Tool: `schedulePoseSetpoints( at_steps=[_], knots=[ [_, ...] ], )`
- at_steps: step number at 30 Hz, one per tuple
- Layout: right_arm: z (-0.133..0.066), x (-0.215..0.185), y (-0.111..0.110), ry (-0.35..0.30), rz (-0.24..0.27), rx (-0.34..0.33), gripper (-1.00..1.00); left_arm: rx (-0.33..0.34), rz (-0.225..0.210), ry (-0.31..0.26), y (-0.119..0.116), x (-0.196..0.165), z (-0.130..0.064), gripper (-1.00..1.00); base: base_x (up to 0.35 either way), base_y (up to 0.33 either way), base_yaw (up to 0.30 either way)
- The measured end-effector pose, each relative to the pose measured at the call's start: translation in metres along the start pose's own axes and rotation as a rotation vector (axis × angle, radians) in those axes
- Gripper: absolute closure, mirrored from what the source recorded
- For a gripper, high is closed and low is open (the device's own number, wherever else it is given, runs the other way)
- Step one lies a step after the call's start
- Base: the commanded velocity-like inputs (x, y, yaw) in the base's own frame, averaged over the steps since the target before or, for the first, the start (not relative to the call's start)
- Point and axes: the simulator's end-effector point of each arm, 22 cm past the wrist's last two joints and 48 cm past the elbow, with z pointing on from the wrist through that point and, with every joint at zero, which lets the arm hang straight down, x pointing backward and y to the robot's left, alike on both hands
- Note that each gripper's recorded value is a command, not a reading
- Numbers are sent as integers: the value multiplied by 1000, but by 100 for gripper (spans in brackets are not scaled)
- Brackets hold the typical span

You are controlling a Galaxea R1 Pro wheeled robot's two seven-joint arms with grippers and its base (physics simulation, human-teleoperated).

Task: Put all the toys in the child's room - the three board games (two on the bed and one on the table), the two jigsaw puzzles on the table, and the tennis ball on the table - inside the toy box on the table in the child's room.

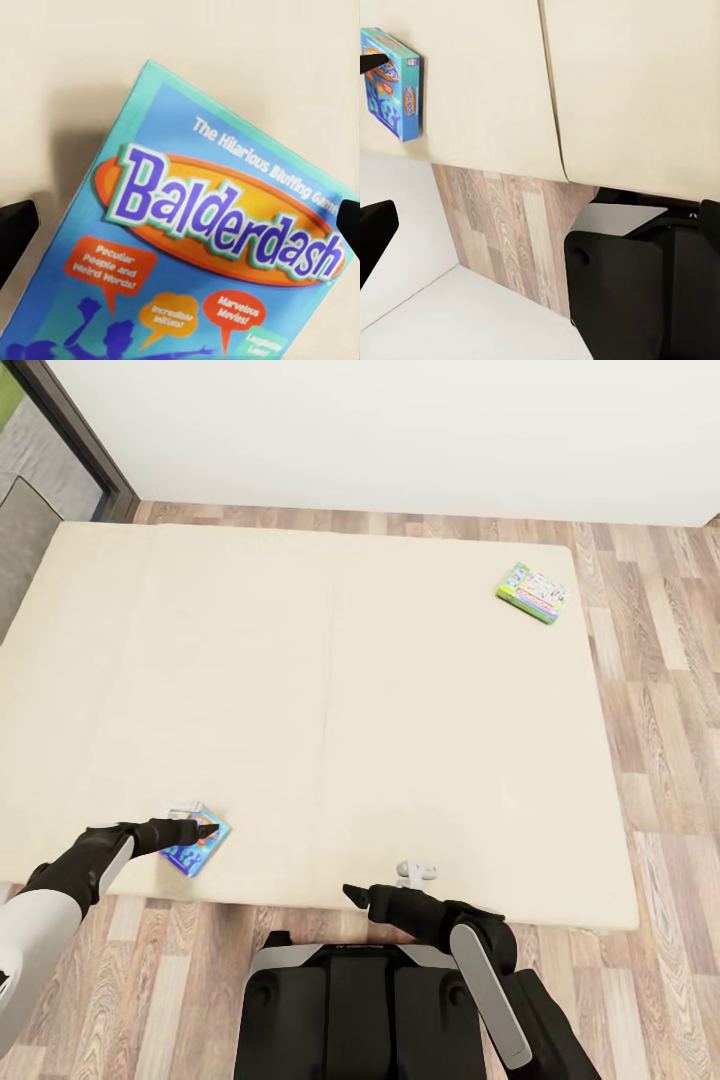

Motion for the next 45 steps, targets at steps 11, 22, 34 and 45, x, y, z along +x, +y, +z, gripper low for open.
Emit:
schedulePoseSetpoints(
  at_steps=[11,22,34,45],
  knots=[
    [0,0,0,0,0,-1,-100,-6,-2,-3,5,-1,-2,-100,-8,8,0],
    [1,0,2,0,1,-4,-100,-16,-3,-1,11,-1,-5,-100,0,0,0],
    [1,0,2,0,1,-4,-100,-20,-21,33,14,6,-6,-100,0,0,0],
    [0,0,1,1,-1,-2,-100,-20,-39,71,14,15,-7,-100,0,0,0]
  ],
)
